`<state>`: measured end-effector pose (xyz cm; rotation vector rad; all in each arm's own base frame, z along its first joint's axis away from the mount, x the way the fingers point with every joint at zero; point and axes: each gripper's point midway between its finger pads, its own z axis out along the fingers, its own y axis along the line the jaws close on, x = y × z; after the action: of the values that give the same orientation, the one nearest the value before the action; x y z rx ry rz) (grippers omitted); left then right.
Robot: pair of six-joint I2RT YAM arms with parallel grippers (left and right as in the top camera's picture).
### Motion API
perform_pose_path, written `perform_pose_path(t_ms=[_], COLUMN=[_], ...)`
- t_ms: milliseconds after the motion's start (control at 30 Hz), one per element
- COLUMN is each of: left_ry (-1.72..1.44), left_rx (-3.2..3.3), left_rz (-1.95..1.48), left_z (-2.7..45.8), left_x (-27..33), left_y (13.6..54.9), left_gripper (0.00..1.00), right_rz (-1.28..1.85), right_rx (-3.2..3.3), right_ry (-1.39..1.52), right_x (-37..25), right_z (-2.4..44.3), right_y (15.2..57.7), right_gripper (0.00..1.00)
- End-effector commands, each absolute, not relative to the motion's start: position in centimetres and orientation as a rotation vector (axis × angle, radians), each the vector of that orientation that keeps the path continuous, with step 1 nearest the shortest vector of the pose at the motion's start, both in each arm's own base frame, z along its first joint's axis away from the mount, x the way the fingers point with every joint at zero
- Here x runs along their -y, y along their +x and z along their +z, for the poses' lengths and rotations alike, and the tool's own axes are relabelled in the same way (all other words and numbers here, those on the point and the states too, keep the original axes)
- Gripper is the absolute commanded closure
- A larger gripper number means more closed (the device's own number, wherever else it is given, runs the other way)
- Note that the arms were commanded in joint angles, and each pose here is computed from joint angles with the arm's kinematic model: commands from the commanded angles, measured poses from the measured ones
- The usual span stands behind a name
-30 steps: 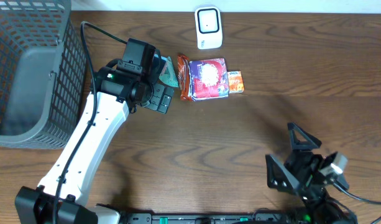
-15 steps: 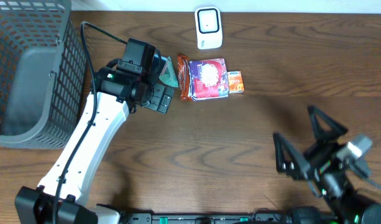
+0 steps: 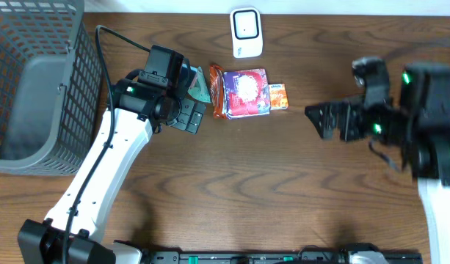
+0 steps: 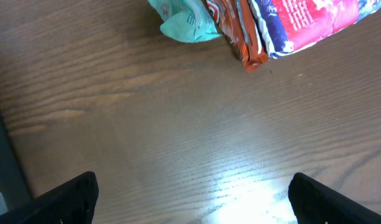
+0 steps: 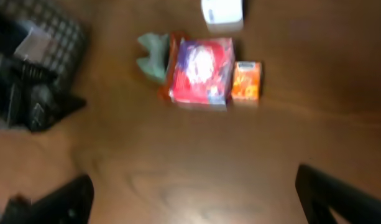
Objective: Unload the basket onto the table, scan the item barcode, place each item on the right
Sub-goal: 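Raise the right arm and reach toward the orange tissue pack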
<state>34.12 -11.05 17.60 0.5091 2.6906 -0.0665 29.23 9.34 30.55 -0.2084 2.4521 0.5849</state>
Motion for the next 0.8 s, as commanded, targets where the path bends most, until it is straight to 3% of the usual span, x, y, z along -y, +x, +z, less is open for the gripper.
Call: perform_pose_path(t_ms=[0, 233, 767], left_ry=[0.488, 0.488, 0.488], left_rx=[-2.689, -2.689, -2.689], left_rz=[-0.078, -0.078, -0.078], left_z=[17.9, 17.9, 17.9], left_x=[11.1, 11.1, 11.1], left_y=[34.3, 34.3, 34.3], left_gripper=[0.02, 0.02, 0.02], right_rz=[0.644, 0.928, 0.940], right_rx=[-2.548, -2.666, -2.636], right_ry=[-0.167, -0.042, -0.083], right_x=[-9.8, -12.6, -13.4], right_z=[29.7, 27.4, 27.3], right_y=[30.3, 31.2, 32.2], right_gripper=[0.01, 0.01, 0.01])
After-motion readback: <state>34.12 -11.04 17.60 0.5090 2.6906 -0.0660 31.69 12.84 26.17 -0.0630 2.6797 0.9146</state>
